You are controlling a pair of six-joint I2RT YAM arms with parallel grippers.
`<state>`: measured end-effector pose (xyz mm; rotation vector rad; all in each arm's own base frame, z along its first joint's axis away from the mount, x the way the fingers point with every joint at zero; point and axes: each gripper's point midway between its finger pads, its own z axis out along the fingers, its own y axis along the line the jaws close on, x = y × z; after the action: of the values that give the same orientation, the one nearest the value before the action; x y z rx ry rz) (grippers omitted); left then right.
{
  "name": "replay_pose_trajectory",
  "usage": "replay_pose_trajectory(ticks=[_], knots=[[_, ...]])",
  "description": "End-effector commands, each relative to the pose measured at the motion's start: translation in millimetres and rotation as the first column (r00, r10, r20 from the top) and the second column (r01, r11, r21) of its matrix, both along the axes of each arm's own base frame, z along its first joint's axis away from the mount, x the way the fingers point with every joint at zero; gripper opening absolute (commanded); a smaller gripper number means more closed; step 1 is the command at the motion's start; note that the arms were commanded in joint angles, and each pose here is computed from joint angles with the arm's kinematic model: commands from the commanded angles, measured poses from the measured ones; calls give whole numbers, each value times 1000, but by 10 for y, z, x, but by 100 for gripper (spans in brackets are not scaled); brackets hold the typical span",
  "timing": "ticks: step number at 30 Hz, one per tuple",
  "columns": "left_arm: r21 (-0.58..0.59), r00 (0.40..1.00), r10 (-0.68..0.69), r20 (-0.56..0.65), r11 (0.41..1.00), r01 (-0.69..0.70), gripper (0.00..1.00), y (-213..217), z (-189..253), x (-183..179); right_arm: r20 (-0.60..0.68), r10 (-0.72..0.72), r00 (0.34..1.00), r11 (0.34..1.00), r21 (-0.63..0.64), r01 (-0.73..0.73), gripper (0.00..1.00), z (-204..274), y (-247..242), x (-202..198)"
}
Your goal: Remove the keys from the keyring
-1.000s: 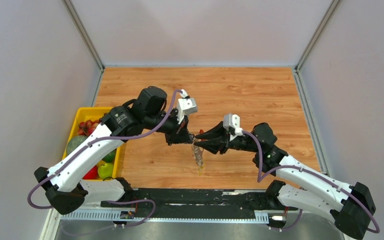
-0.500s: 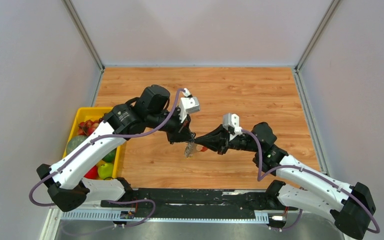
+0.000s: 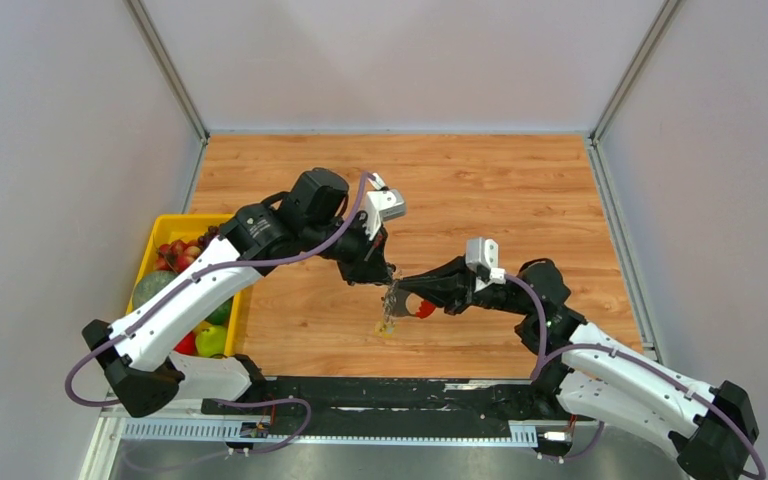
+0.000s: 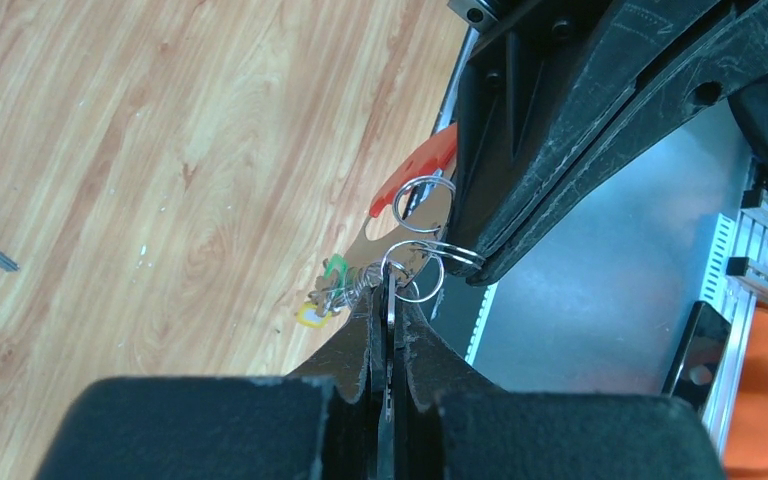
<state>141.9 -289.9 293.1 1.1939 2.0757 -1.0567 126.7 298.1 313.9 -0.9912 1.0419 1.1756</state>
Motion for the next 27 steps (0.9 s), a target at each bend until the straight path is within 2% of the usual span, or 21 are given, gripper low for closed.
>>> replay_pose_trajectory(ticks=[1, 9, 15, 19, 22, 24, 27], knots=[[-1, 1000, 10, -27, 1000, -10, 0, -32, -68, 20, 137, -14, 990, 989, 151, -7, 0, 416, -134, -119], [36, 989, -62, -134, 997, 67, 0, -85, -332, -95, 164, -87, 983, 976, 211, 51, 0, 422, -239, -74], [31, 992, -67, -111, 997, 71, 0, -79, -317, -82, 139, -106, 985, 977, 200, 76, 0, 393, -208, 1], [20, 998, -31, -49, 999, 32, 0, -62, -230, 1, 128, -89, 988, 988, 133, 72, 0, 303, -134, 36], [-3, 1000, 6, 29, 1000, -6, 0, -29, -100, 85, 109, -62, 992, 996, 77, 54, 10, 240, -72, 44], [-17, 996, 21, 83, 1000, -20, 0, 1, 4, 128, 102, -46, 994, 998, 58, 40, 13, 213, -42, 41], [-25, 986, 43, 159, 999, -40, 0, 64, 119, 188, 101, -25, 995, 999, 45, 21, 11, 188, -13, 25]])
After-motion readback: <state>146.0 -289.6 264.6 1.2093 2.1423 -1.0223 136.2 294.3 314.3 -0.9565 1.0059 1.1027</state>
